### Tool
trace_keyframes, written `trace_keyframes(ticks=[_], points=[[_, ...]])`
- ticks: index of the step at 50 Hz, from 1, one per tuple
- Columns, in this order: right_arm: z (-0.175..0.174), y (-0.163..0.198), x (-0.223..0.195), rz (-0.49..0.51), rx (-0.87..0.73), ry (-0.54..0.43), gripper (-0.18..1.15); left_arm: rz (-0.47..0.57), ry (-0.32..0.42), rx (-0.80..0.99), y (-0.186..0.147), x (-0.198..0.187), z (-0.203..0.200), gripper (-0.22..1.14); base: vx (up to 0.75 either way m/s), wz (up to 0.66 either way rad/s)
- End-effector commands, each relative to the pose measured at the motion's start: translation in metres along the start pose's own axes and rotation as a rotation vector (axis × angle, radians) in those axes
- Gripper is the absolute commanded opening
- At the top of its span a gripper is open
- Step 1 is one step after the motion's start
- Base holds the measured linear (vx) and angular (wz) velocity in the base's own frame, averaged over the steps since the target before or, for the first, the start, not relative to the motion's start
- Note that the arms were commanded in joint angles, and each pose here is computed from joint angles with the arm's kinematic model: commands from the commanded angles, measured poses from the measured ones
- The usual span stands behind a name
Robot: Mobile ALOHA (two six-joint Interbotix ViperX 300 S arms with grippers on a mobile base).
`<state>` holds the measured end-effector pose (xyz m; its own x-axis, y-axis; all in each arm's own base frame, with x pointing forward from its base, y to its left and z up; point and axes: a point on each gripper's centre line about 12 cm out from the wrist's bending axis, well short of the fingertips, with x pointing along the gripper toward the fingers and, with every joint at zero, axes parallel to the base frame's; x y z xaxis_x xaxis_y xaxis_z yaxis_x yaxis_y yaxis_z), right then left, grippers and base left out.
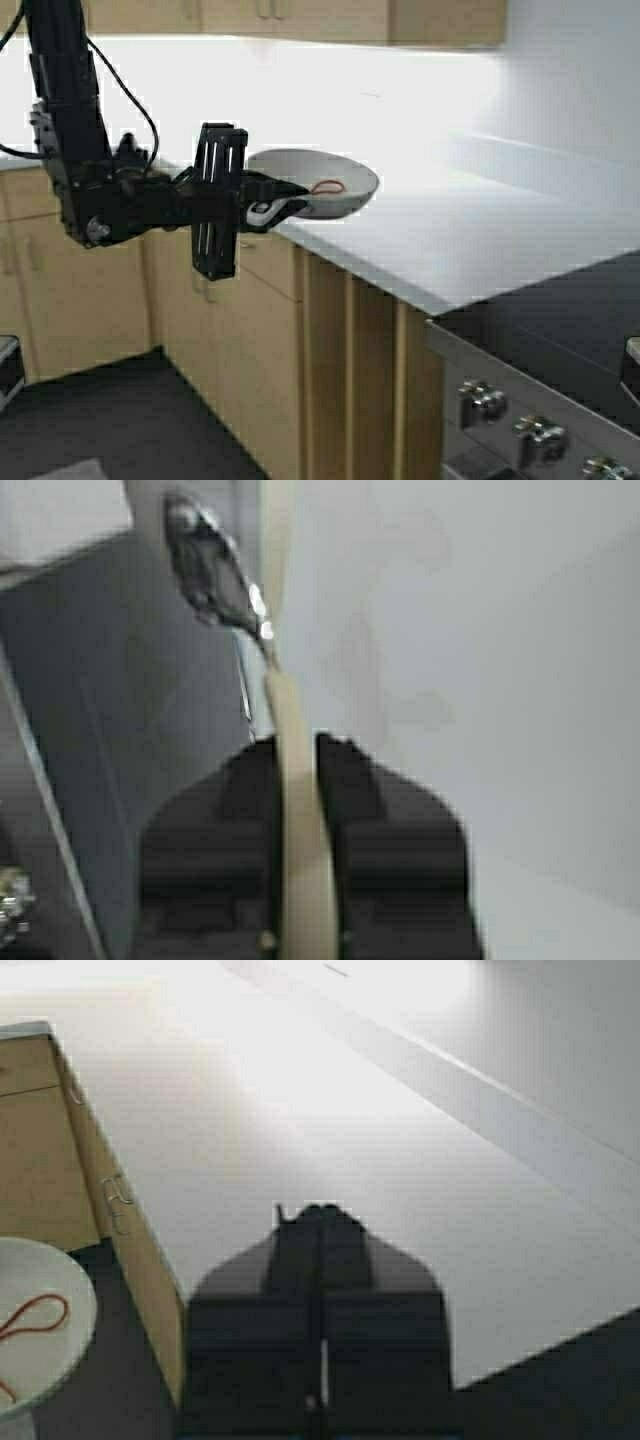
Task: Wash the pan
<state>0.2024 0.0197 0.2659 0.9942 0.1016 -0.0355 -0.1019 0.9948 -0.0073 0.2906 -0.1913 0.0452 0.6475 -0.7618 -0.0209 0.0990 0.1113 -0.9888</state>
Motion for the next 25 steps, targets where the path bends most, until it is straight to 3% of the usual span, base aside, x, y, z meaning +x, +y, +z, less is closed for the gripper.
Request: trace_keyframes(ticks=[1,25], points=[[0.006,0.001,0.005,0.004,-0.002,-0.011,0.06,-0.041,-0.005,0.061,-0.010,0.001,0.000,0.02,0.10,0.48],[-0.006,0.001,0.011,0.007,-0.016,0.038,0.06,-0.020,0.005,0.056,0.003,0.004,-0.001,0.02,0.11,0.61]])
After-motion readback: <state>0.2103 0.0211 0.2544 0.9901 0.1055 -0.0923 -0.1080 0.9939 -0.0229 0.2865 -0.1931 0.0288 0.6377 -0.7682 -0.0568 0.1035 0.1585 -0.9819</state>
